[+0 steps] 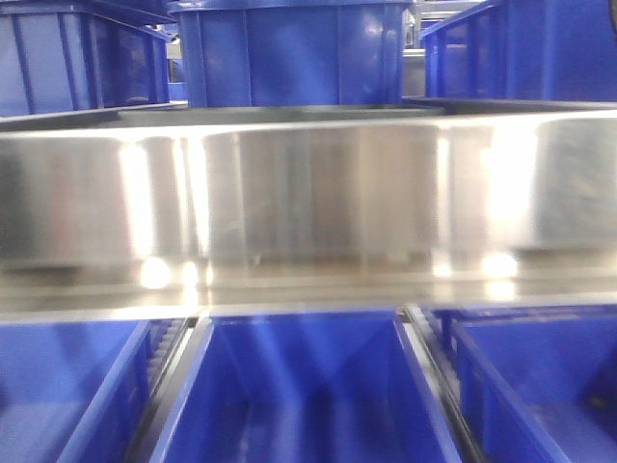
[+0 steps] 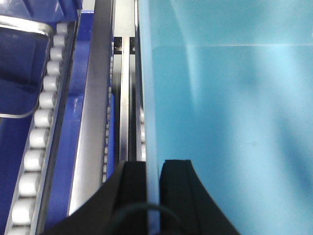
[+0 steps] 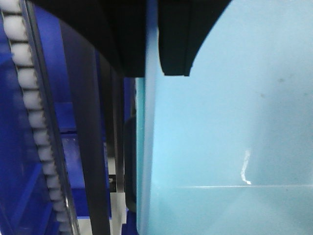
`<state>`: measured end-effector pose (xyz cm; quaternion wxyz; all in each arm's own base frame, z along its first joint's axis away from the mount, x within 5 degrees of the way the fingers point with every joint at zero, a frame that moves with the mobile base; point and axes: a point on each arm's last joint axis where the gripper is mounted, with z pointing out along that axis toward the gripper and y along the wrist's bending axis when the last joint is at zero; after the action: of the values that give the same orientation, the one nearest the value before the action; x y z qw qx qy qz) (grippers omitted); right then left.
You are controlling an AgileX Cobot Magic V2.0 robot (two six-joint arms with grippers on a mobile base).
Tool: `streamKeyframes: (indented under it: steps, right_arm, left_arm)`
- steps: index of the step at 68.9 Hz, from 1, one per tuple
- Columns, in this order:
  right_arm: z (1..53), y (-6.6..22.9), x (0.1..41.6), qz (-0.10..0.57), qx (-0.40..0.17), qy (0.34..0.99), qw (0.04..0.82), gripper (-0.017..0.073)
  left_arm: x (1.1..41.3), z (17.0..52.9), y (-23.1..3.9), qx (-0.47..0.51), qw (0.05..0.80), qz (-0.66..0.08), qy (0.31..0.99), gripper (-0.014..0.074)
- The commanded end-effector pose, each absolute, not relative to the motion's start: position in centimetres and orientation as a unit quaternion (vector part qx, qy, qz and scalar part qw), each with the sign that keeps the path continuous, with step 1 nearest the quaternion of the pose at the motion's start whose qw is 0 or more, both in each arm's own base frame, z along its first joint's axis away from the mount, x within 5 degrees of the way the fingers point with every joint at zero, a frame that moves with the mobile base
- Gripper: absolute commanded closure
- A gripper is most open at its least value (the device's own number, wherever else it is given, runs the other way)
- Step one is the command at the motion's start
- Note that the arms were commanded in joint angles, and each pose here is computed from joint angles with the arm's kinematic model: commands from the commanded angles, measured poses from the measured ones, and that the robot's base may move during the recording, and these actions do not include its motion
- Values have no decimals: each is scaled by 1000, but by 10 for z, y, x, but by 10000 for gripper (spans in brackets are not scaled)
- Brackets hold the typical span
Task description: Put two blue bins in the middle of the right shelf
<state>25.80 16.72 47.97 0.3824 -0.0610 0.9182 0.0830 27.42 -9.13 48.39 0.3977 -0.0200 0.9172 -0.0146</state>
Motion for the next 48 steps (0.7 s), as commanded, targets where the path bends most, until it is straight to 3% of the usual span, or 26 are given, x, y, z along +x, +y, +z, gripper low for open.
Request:
streamKeyframes:
  steps: [1,48]
  right_arm:
    - [490,173,258,114,-72,899,417,722]
    - [495,178,263,138,-77,877,455,722]
  left_arm:
    - [267,498,-99,-13,433,-74,899,704]
    - [267,498,-99,-13,433,-74,899,704]
